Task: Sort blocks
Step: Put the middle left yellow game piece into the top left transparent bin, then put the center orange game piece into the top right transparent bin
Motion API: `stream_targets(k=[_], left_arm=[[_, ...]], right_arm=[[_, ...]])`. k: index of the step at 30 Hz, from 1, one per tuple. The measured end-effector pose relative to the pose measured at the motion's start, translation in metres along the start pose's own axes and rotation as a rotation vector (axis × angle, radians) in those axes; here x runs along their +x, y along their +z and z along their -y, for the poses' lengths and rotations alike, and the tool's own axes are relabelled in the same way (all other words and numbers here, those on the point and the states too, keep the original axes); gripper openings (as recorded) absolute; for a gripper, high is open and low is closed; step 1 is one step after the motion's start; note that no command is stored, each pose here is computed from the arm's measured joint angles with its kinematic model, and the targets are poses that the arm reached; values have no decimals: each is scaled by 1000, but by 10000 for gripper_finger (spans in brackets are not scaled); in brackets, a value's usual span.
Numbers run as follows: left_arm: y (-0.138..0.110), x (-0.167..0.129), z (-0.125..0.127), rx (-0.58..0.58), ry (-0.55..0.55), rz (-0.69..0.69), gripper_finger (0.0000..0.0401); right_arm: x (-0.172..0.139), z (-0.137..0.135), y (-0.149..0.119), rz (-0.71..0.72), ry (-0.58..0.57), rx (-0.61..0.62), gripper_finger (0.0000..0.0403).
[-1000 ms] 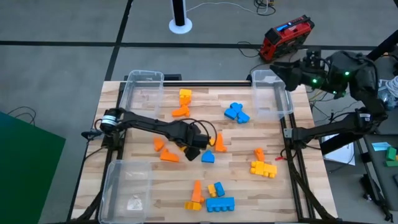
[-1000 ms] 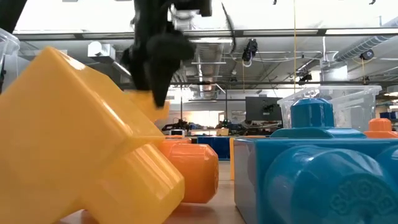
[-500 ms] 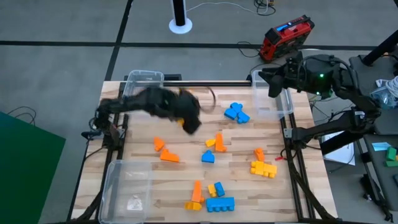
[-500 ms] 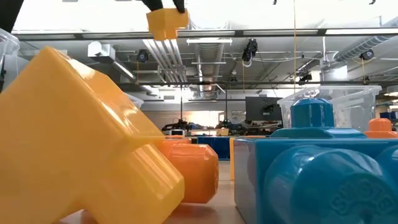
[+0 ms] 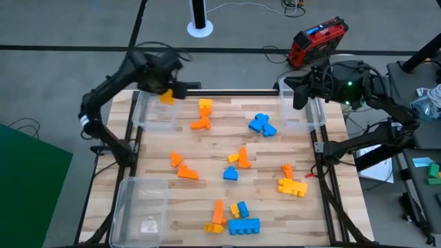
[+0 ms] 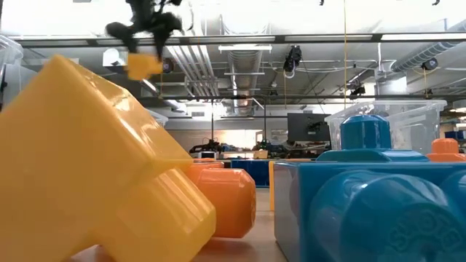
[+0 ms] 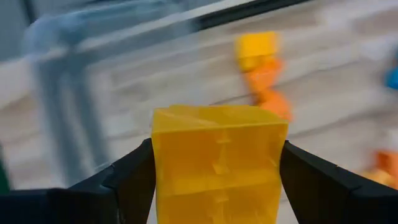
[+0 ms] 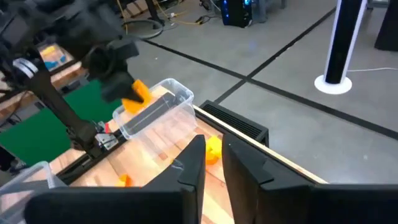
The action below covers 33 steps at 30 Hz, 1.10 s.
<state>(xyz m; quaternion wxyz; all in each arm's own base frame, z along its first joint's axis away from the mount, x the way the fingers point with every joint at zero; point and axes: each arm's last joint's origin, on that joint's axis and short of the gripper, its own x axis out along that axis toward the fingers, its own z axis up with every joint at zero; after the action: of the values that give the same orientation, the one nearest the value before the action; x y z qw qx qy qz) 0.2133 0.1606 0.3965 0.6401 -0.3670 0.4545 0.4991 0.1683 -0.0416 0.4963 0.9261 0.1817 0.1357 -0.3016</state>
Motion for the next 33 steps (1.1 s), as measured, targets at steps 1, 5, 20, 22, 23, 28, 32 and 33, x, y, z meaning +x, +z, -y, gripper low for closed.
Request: stream_targets(k=[1, 5, 20, 22, 23, 28, 32, 33], left_arm=[[2, 5, -10, -28, 10, -19, 277], [0, 27, -38, -98, 38, -121, 277], [-12, 44, -53, -79, 180, -119, 338], [-13, 35, -53, -75, 159, -94, 338], [-15, 28, -52, -73, 137, -77, 338], [-40, -13, -31, -53, -21, 59, 336], [-73, -40, -5, -28, -181, 196, 336], [-82, -45, 0, -24, -204, 221, 336]], right_arm=[[2, -1, 0, -3, -1, -2, 31], [6, -2, -1, -12, -6, -16, 21], [28, -10, -4, -59, -25, -96, 39], [30, -10, -5, -61, -26, -106, 44], [32, -11, -5, -65, -28, -113, 46], [46, -16, -7, -86, -36, -128, 56], [65, -22, -9, -103, -40, -158, 61], [71, -23, -11, -114, -42, -171, 62]])
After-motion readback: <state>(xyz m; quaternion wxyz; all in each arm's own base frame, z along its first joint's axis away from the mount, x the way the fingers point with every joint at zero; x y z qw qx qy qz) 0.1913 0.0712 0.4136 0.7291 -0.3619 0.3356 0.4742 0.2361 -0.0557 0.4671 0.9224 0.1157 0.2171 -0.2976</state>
